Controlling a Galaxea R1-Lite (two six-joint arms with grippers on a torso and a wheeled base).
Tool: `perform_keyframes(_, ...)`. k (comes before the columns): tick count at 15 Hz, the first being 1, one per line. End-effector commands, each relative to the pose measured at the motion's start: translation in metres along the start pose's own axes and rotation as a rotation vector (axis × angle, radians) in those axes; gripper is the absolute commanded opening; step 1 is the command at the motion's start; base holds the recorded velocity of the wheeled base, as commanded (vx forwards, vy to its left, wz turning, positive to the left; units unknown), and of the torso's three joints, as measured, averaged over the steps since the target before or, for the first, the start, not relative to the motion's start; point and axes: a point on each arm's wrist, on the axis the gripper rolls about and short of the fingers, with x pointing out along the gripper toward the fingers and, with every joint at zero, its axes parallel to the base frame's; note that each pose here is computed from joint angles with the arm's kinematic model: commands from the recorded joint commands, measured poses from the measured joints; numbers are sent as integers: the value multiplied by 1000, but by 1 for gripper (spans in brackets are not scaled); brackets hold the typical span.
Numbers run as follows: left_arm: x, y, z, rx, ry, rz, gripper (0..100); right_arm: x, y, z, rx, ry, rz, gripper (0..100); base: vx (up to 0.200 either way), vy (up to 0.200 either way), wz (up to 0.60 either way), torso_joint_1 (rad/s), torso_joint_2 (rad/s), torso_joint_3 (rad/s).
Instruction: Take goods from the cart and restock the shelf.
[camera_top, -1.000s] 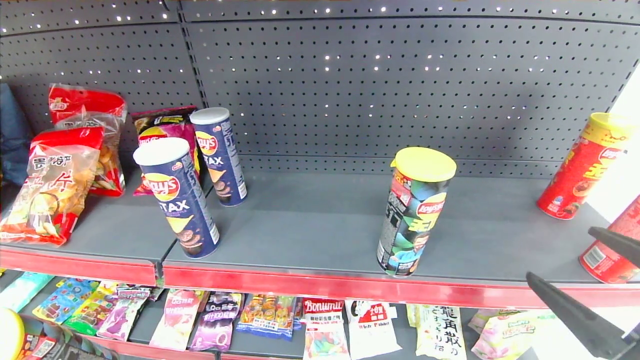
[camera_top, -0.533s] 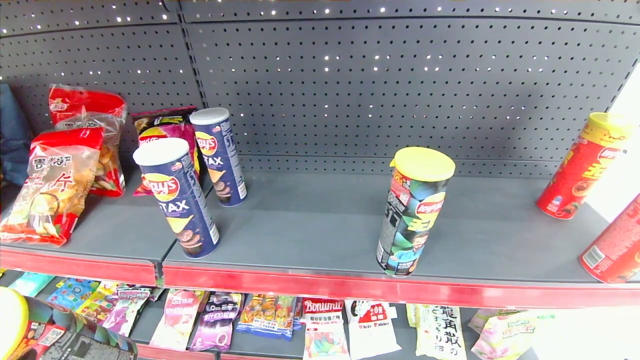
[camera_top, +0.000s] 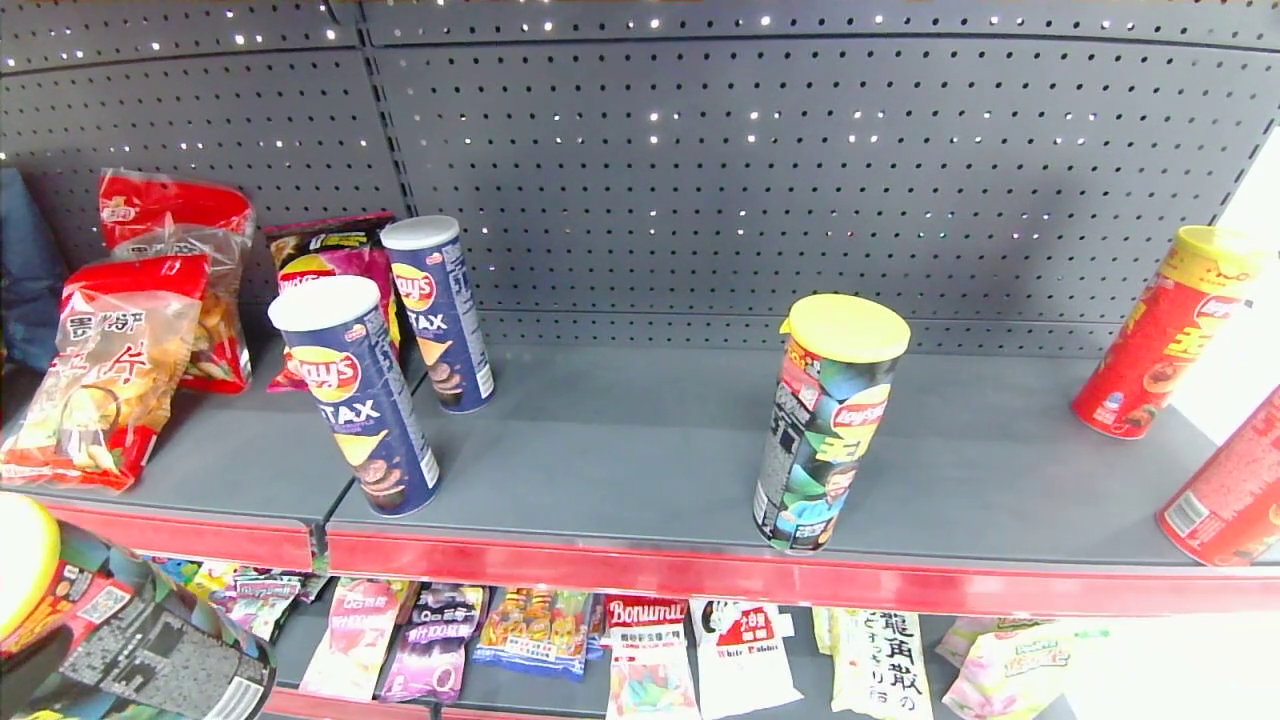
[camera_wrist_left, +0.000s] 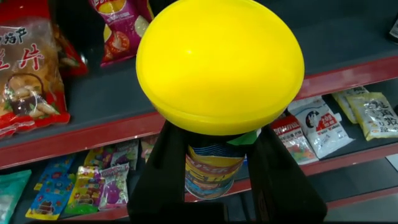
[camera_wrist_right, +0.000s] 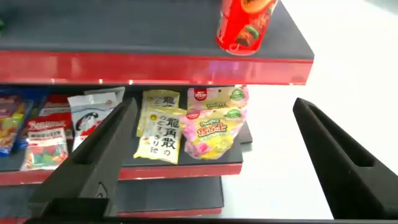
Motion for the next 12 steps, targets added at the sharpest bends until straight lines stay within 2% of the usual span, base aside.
perform_keyframes(1, 6, 1, 2, -6, 22, -29, 0, -3, -2, -13, 16, -53, -4, 100, 0, 0, 0, 0, 0, 0)
perform_keyframes(3, 7, 1, 3, -6, 23, -56, 0, -1, -1, -6, -1, -4, -78, 100, 0, 0, 0, 0, 0, 0)
perform_keyframes(6, 7, 1, 3, -8, 23, -54, 0, 0, 3, 3, -1, 68, -300, 100, 0, 0, 0, 0, 0, 0)
perform_keyframes(8, 7, 1, 3, -8, 25, -56, 0, 5, 7, 14, 4, 157, -459, 100, 0, 0, 0, 0, 0, 0)
perform_keyframes(9, 7, 1, 2, -8, 26, -56, 0, 4, 8, 12, 8, 165, -482, 100, 0, 0, 0, 0, 0, 0)
perform_keyframes(10, 7, 0, 2, -8, 23, -54, 0, 1, 10, -2, 16, 138, -446, 100, 0, 0, 0, 0, 0, 0)
perform_keyframes(11, 6, 0, 2, -7, 19, -53, 0, -4, 12, -10, 29, 24, -176, 100, 0, 0, 0, 0, 0, 0)
perform_keyframes(12, 6, 0, 3, -6, 18, -53, 0, -4, 15, -12, 37, -12, 16, 100, 0, 0, 0, 0, 0, 0)
